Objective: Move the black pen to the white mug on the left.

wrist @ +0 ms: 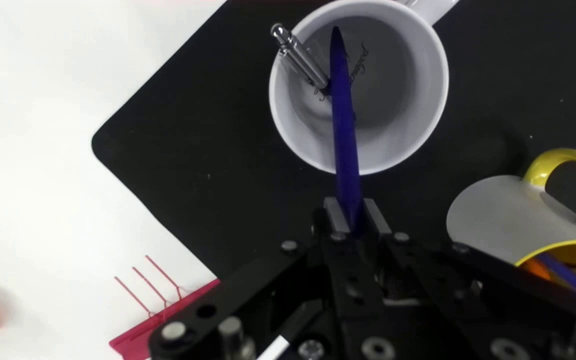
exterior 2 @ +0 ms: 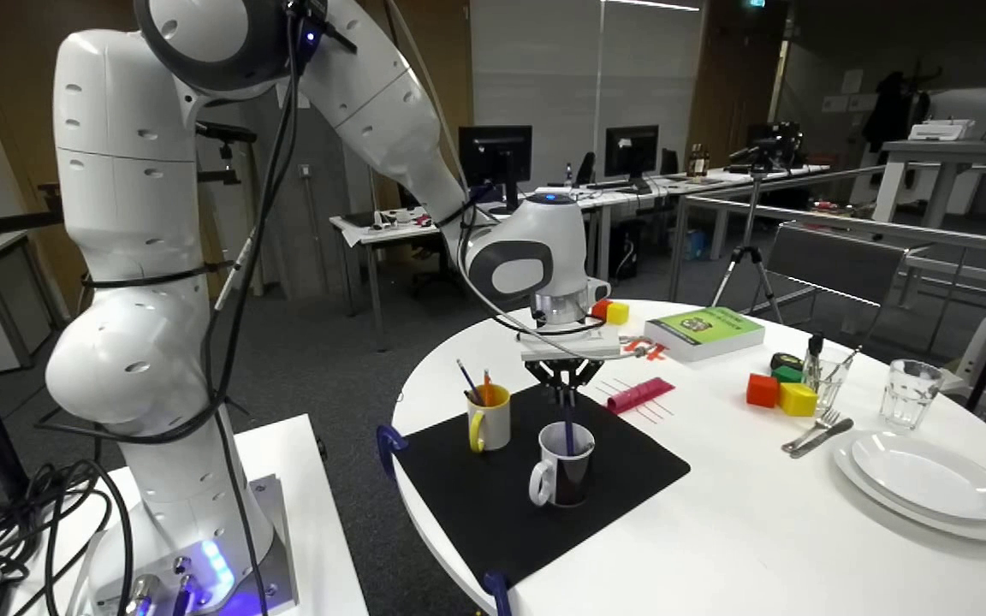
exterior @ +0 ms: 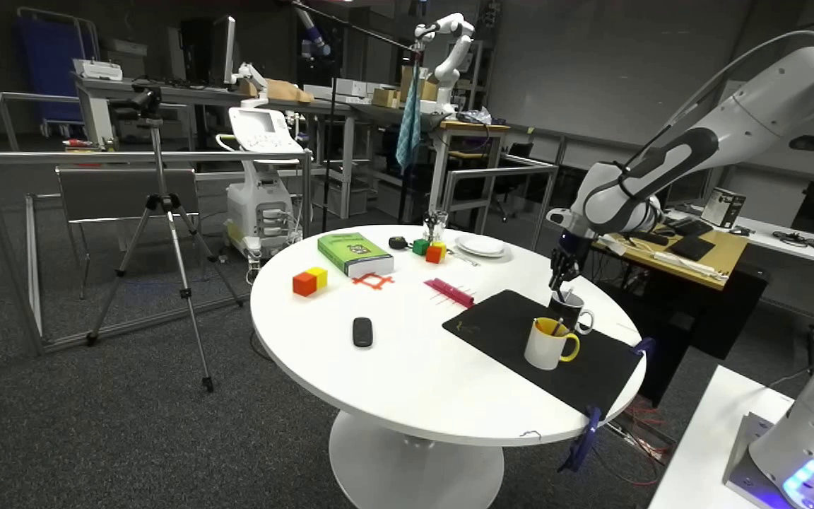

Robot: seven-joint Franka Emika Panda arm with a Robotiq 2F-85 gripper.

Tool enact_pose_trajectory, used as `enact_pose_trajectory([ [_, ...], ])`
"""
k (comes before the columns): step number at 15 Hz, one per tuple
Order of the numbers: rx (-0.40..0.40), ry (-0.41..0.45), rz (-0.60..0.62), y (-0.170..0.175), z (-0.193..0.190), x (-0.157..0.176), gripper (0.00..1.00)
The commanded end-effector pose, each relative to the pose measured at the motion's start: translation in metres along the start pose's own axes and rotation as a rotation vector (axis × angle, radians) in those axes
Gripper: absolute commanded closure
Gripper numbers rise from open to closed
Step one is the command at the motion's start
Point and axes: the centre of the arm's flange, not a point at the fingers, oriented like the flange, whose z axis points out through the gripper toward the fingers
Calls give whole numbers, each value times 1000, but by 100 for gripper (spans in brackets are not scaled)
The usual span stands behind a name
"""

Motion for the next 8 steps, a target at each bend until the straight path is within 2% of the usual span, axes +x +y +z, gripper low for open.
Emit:
enact_pose_trajectory([
  [1,-37,57,0,-8,-52,-7,97],
  [5,-54,157,26,-13,-95,-6,97],
  [8,-35,272,64,-21,-125,-6,97],
])
